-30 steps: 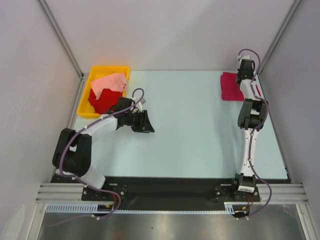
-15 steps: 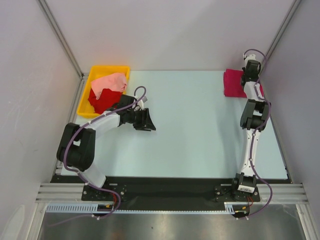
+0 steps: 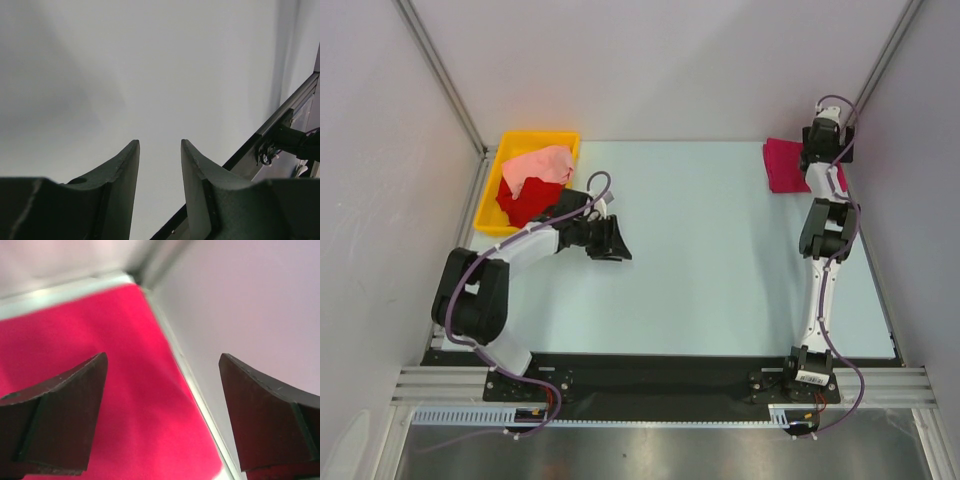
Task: Fold and stack the t-shirts
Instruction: Neatly place the folded tshirt to the corner
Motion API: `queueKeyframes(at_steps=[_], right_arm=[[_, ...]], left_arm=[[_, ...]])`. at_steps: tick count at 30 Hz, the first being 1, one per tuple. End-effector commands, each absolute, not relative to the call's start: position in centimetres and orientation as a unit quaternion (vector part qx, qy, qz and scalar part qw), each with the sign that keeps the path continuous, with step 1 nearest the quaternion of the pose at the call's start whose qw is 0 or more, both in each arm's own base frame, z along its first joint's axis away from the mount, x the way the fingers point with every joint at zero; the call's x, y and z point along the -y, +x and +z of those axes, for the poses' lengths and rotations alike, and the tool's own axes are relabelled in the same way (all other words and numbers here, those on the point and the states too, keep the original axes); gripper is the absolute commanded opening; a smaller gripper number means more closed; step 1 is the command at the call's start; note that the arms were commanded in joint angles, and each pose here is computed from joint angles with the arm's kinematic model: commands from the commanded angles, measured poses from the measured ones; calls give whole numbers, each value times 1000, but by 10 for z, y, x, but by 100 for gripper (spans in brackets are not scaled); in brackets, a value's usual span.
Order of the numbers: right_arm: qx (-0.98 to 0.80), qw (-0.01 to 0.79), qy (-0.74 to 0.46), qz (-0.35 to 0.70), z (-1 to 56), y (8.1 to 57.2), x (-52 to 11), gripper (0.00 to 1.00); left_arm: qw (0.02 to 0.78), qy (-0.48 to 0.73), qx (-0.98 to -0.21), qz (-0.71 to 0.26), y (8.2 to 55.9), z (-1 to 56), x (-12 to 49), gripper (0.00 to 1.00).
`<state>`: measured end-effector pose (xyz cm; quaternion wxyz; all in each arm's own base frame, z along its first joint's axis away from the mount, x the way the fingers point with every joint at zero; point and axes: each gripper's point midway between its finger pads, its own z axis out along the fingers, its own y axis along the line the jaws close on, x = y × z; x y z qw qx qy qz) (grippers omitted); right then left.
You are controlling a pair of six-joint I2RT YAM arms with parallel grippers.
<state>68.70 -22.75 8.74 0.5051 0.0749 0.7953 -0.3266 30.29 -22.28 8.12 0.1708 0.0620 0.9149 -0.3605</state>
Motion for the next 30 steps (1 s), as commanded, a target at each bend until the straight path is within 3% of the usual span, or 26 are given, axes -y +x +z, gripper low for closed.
queueKeyframes(at_steps=[1, 8, 12, 13, 15, 16, 23, 30], right_arm=[[-747, 515, 182, -379, 183, 651, 250, 99], [-799, 480, 235, -276, 224, 596, 199, 100], [-839, 474, 247, -103, 225, 569, 119, 100], [-834, 492, 243, -61, 250, 558, 94, 100], [-855, 465, 228, 41, 223, 535, 44, 100], [-847, 459, 239, 126, 218, 512, 3, 100], [-793, 403, 296, 347, 190, 386, -118, 100], [-826, 332, 291, 352, 159, 273, -142, 100]], left_arm=[[223, 84, -895, -377, 311, 123, 229, 44], [253, 112, -876, -395, 296, 159, 229, 46], [263, 126, -863, -413, 274, 176, 227, 50], [263, 127, -860, -419, 268, 178, 226, 52], [257, 120, -850, -444, 250, 182, 227, 54], [254, 116, -839, -467, 238, 187, 229, 57], [266, 119, -821, -491, 207, 197, 222, 74], [255, 101, -821, -500, 167, 176, 210, 81]])
